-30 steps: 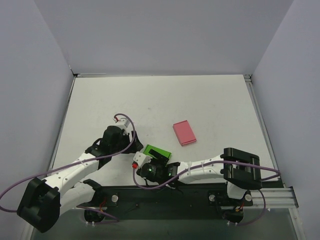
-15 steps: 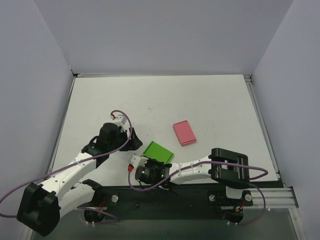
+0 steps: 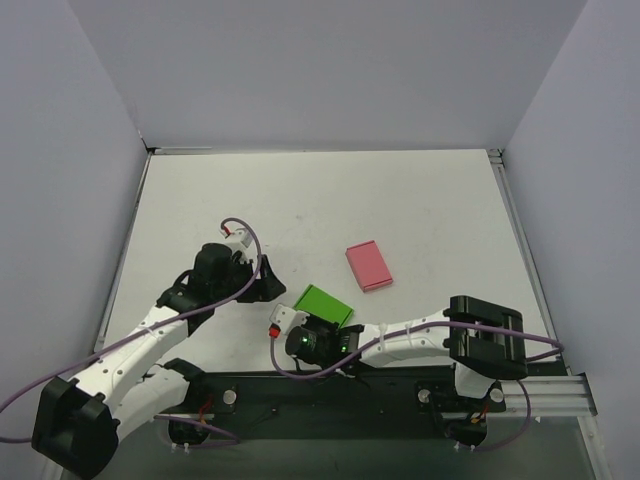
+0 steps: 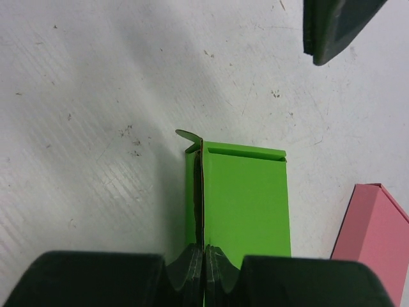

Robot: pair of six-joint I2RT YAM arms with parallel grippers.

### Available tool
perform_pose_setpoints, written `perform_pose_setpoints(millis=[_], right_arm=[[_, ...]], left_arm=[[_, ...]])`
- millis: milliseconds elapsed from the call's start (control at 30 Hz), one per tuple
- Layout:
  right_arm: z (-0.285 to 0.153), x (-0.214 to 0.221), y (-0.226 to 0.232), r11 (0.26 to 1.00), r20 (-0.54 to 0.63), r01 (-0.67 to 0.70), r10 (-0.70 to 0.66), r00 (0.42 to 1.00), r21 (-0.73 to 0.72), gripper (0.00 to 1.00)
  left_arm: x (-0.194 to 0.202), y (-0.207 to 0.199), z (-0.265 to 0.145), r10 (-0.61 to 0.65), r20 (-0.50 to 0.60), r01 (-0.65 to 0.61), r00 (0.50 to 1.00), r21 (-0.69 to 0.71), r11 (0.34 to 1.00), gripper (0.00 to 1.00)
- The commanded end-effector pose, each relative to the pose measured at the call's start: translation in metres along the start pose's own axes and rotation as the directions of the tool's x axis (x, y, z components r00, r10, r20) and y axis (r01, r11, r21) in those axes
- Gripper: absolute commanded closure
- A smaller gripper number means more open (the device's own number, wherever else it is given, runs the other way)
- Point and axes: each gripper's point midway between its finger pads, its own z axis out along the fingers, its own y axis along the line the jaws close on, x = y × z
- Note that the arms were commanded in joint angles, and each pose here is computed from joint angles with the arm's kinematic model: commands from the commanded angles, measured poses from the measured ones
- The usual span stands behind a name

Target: Fold the paper box

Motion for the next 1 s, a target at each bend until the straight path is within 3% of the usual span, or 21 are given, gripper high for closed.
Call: perform_pose_setpoints(millis=[0, 300, 367, 400, 433, 533, 733, 867, 967], right_arm=[[-0.009, -0.003, -0.001, 0.997, 0.037, -0.071, 0.072, 0.997, -0.038, 1.00], [-0.016, -0.002, 0.015, 0.991, 0.064, -0.062, 0.070, 0.995, -0.120, 1.00], [-0.019, -0.003, 0.016, 0.992, 0.051, -0.063, 0.069, 0.996, -0.110, 0.82], [-0.021, -0.009, 0.013, 0.992, 0.053, -0.079, 0.085, 0.995, -0.102, 0.69], [-0.025, -0.010, 0.007, 0.991, 0.047, -0.101, 0.105, 0.993, -0.082, 0.48], [-0.042, -0.025, -0.008, 0.980, 0.069, -0.184, 0.189, 0.979, -0.072, 0.36], [-0.082, -0.051, -0.031, 0.930, 0.107, -0.346, 0.360, 0.927, -0.124, 0.30], [-0.100, -0.064, -0.042, 0.864, 0.136, -0.478, 0.499, 0.856, -0.162, 0.30], [-0.101, -0.062, -0.060, 0.779, 0.121, -0.613, 0.626, 0.770, -0.130, 0.29]], left_arm=[[0.000, -0.011, 0.001, -0.003, -0.021, 0.004, 1.000, 0.057, 0.998, 0.18], [0.013, -0.015, 0.017, -0.047, -0.068, 0.055, 0.997, 0.116, 0.992, 0.18], [0.013, -0.012, 0.016, -0.037, -0.062, 0.044, 0.997, 0.100, 0.994, 0.18], [0.011, -0.010, 0.015, -0.036, -0.054, 0.041, 0.998, 0.093, 0.995, 0.18], [0.010, -0.008, 0.014, -0.032, -0.046, 0.036, 0.998, 0.077, 0.996, 0.18], [0.009, -0.005, 0.012, -0.019, -0.035, 0.021, 0.999, 0.061, 0.998, 0.18], [0.014, 0.000, 0.016, -0.018, -0.055, 0.020, 0.998, 0.049, 0.999, 0.18], [0.012, 0.000, 0.016, -0.012, -0.050, 0.014, 0.999, 0.043, 0.999, 0.18], [0.011, 0.000, 0.016, -0.012, -0.046, 0.014, 0.999, 0.043, 0.999, 0.18]])
